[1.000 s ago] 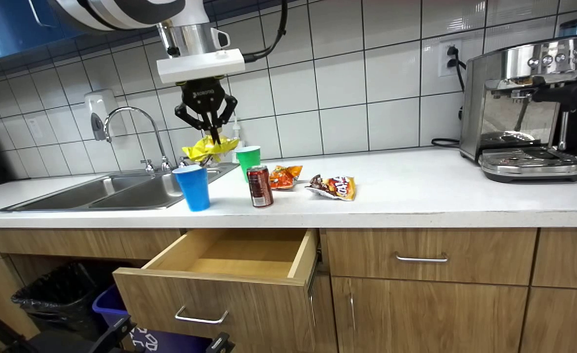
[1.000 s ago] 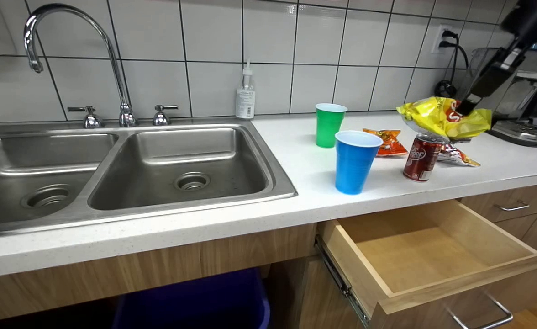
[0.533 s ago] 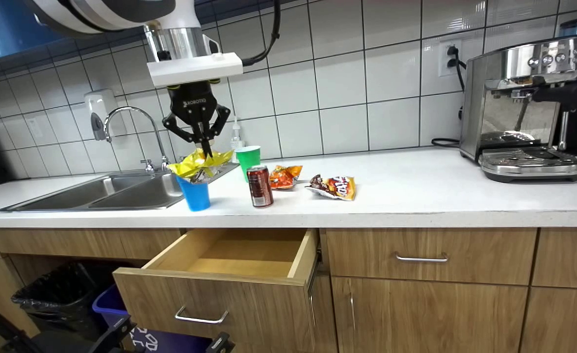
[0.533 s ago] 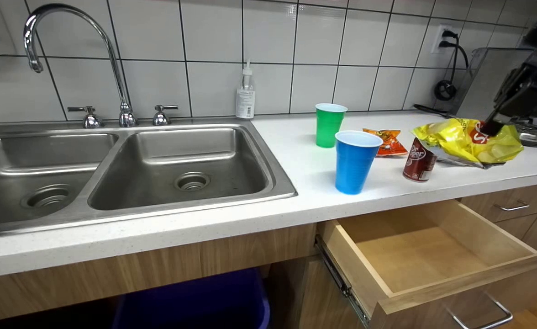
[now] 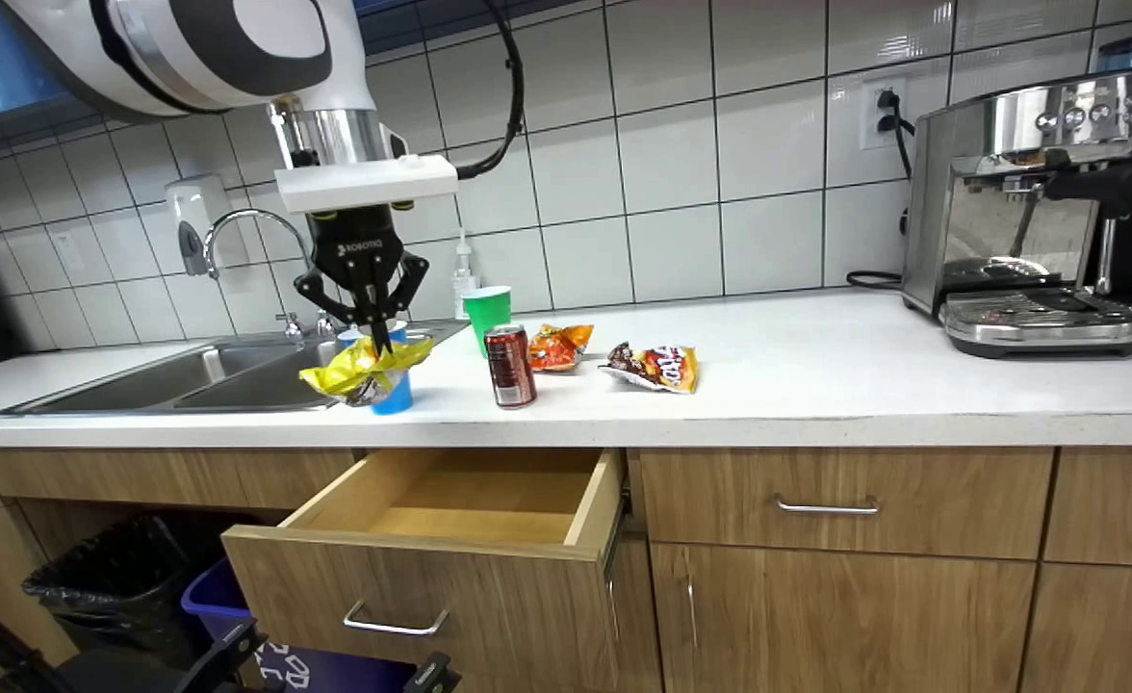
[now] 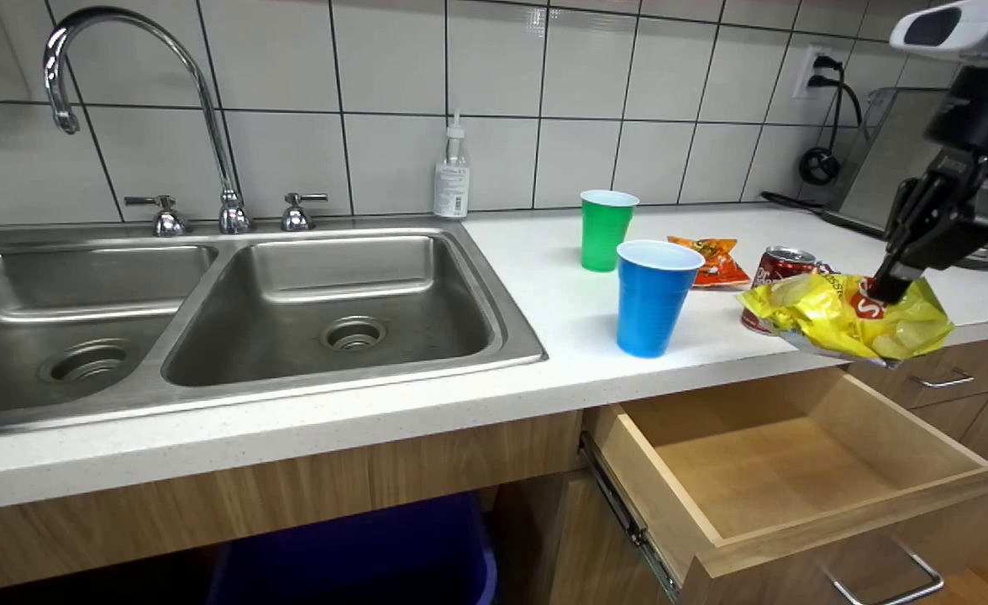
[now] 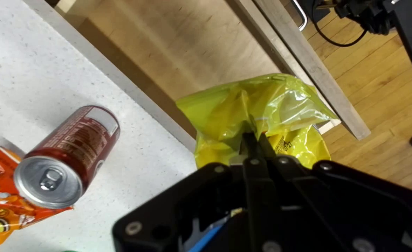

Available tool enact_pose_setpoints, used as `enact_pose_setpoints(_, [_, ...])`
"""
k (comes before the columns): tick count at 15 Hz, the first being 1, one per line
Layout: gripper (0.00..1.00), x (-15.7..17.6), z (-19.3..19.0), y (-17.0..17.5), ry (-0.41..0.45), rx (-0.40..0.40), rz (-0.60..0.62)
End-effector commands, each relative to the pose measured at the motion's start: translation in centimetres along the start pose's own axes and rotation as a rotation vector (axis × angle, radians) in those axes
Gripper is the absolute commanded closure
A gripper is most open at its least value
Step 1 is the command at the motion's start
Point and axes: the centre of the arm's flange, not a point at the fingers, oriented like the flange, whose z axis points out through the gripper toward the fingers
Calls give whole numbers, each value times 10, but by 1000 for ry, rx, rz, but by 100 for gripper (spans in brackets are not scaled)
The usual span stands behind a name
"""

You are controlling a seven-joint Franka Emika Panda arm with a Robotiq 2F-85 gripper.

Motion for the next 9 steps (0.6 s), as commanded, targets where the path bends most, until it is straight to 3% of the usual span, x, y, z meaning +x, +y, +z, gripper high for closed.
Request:
enact_pose_setpoints(1, [100, 13, 28, 1, -44, 10, -46])
enact_pose_setpoints(9, [100, 31, 82, -3, -78, -45, -137])
